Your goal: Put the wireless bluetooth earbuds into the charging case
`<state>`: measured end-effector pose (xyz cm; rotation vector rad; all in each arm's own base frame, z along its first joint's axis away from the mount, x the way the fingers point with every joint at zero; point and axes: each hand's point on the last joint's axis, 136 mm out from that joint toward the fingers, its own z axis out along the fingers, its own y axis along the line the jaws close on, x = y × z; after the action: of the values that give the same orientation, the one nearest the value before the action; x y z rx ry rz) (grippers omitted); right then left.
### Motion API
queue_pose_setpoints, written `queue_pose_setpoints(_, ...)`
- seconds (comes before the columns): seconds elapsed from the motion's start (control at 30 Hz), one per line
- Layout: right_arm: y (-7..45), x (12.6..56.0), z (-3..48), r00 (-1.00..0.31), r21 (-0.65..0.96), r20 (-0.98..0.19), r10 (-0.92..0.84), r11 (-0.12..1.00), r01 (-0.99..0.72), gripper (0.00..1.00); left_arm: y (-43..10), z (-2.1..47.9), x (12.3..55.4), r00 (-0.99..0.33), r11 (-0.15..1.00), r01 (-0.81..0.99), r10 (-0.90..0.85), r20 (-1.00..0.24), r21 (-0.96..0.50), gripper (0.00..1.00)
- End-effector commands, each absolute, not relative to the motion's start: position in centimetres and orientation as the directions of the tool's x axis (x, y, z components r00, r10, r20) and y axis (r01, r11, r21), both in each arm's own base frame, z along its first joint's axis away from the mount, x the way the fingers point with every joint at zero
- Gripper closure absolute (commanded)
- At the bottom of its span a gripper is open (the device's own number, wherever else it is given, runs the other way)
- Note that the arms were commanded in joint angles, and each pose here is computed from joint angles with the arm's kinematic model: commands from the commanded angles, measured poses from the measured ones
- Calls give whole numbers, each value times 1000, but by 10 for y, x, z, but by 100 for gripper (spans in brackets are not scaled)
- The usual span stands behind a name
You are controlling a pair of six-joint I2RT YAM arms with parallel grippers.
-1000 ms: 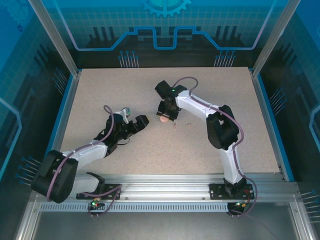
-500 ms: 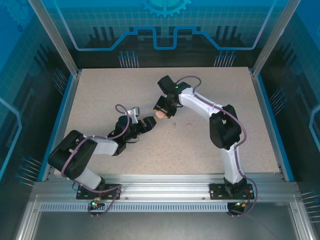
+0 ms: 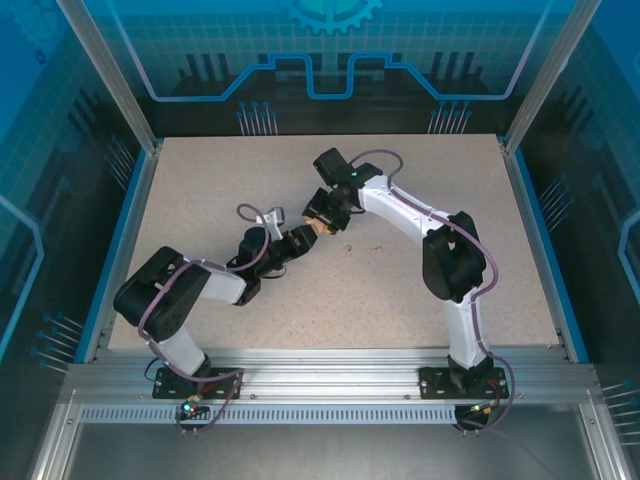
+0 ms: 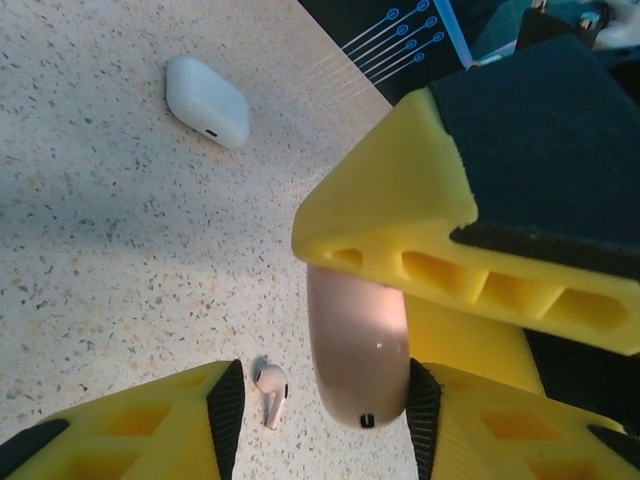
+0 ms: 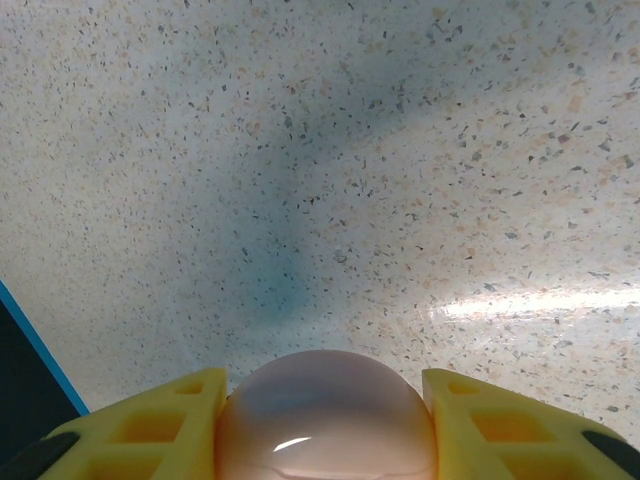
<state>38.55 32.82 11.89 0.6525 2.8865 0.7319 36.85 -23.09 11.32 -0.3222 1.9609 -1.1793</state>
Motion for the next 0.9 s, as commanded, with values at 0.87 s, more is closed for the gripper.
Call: queue_pose_setpoints(0.87,344,369,132,-901,527,71,427,751,398,63,-225,119,395,-544,492,145,-685,-485,-858,69)
